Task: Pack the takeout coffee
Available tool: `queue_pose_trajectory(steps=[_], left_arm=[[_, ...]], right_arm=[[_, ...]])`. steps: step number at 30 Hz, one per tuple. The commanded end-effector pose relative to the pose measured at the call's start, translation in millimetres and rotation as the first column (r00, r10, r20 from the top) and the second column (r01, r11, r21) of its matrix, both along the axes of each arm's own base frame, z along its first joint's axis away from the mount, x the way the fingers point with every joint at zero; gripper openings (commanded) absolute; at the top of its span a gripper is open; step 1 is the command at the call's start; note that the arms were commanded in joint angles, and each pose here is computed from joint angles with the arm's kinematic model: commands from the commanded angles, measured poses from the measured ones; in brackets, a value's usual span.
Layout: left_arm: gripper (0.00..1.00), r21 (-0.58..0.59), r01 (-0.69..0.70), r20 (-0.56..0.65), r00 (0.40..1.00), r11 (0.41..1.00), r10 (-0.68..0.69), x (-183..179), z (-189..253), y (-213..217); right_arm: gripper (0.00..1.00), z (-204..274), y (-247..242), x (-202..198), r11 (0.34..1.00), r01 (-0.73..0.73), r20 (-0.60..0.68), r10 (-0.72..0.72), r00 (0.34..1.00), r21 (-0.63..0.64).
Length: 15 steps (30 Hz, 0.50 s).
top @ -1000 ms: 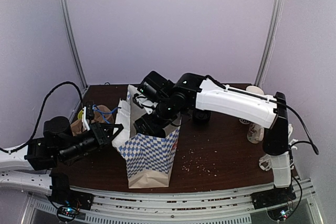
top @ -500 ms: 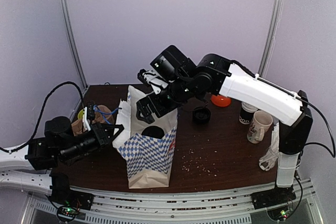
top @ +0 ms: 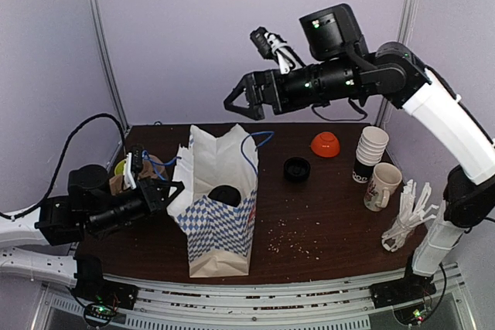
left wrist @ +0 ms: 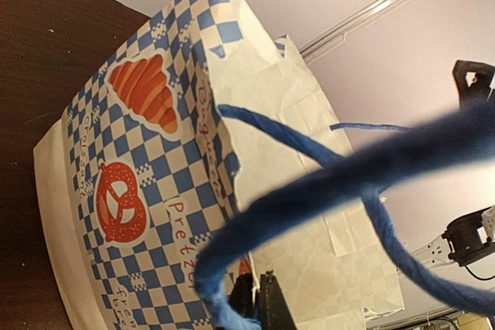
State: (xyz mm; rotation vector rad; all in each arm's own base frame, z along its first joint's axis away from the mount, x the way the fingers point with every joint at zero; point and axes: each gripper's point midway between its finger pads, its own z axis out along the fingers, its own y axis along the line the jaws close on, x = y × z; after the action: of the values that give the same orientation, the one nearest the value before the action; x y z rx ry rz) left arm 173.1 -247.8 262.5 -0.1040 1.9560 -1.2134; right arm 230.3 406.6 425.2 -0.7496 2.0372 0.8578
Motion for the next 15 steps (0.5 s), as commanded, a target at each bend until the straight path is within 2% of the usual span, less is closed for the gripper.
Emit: queue_pose_trajectory(steps=[1, 5, 7, 10, 15], left_arm=[[0.00, 0.026, 0.003, 0.045, 0.999, 1.000, -0.005, 3, 14, -2], [0.00, 0.059, -0.003, 0.068, 0.998, 0.998, -0.001, 5, 19, -1], [0.00, 0.078, -0.013, 0.075, 0.997, 0.997, 0.007, 6, 21, 1], [0.04, 0.107, -0.013, 0.076, 0.997, 0.994, 0.005, 7, 25, 1], [0.04, 0.170, 0.009, 0.065, 0.998, 0.985, -0.020, 6, 21, -3]], right_arm=[[1.00, 24, -35, 15, 0.990, 0.126, 0.064, -0.130, 0.989, 0.060], [1.00, 0, -71, 43, 0.948, 0.316, 0.074, -0.317, 0.945, 0.022], [1.00, -26, -79, 50, 0.936, 0.351, 0.031, -0.351, 0.936, -0.003], [1.00, -52, -78, 48, 0.942, 0.336, -0.033, -0.336, 0.941, 0.012], [1.00, -60, -72, 52, 0.953, 0.300, -0.086, -0.295, 0.951, 0.050]])
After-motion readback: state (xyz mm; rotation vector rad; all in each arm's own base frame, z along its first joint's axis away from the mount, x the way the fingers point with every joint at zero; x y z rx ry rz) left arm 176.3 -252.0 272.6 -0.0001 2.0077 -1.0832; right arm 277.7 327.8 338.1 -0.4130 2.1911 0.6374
